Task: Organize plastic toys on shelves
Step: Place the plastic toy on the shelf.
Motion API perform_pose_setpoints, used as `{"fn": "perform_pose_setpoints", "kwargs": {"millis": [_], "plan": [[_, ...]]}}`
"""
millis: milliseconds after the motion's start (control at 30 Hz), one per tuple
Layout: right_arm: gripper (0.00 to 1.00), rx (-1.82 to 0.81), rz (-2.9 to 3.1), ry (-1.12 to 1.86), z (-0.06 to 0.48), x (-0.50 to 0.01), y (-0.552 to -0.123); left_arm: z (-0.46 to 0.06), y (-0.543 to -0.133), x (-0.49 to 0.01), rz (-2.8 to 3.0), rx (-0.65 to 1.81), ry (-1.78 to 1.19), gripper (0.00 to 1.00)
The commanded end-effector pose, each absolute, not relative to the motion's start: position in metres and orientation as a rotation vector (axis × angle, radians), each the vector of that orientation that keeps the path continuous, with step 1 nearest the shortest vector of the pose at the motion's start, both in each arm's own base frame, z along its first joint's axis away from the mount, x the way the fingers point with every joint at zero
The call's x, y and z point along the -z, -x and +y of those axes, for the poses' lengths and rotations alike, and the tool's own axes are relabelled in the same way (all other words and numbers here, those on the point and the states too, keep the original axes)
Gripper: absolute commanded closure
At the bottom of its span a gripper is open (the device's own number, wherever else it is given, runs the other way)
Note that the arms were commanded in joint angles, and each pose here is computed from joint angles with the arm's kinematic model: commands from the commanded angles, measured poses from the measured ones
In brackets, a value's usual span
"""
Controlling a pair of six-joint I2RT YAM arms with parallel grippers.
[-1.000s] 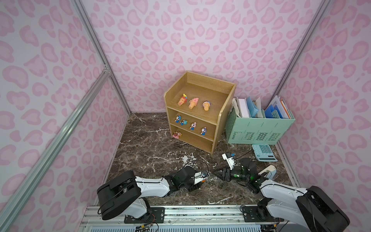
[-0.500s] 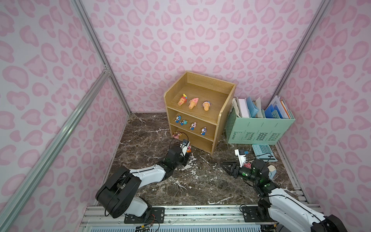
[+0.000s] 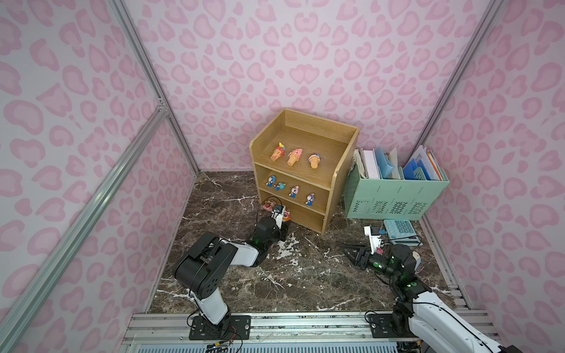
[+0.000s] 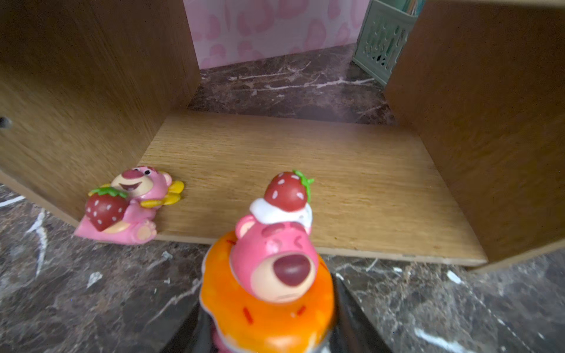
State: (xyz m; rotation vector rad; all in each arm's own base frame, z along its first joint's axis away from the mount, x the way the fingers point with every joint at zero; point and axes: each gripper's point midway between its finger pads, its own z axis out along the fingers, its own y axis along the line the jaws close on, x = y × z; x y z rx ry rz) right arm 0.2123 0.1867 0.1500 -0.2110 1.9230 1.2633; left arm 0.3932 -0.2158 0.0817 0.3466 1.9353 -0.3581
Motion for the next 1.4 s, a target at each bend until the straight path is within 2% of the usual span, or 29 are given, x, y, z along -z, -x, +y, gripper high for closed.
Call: {"fn": "perform_pose_setpoints", "kwargs": {"millis": [0,633,867,1000,1100,1367], "plan": [[0.50,-1.265,1.915,0.221,0.186,-0.150,-0.212,-0.216,-0.412,-0.103,1.812,0.431,-0.255,0.58],[0.48,-1.274,1.912,0.209,0.181,-0.148,-0.209,-0.224,-0.440,-0.069,1.929,0.561,-0.121,0.53],[0.48,-1.262,1.911,0.210,0.179,-0.148,-0.207,-0.226,-0.444,-0.062,1.947,0.581,-0.091,0.44],[0.47,-1.259,1.904,0.204,0.177,-0.150,-0.208,-0.227,-0.444,-0.062,1.954,0.585,-0.096,0.34],[0.47,-1.262,1.904,0.204,0.177,-0.150,-0.208,-0.227,-0.443,-0.065,1.952,0.587,-0.098,0.30],[0.47,-1.258,1.905,0.204,0.175,-0.151,-0.207,-0.226,-0.434,-0.089,1.924,0.614,-0.120,0.25]]}}
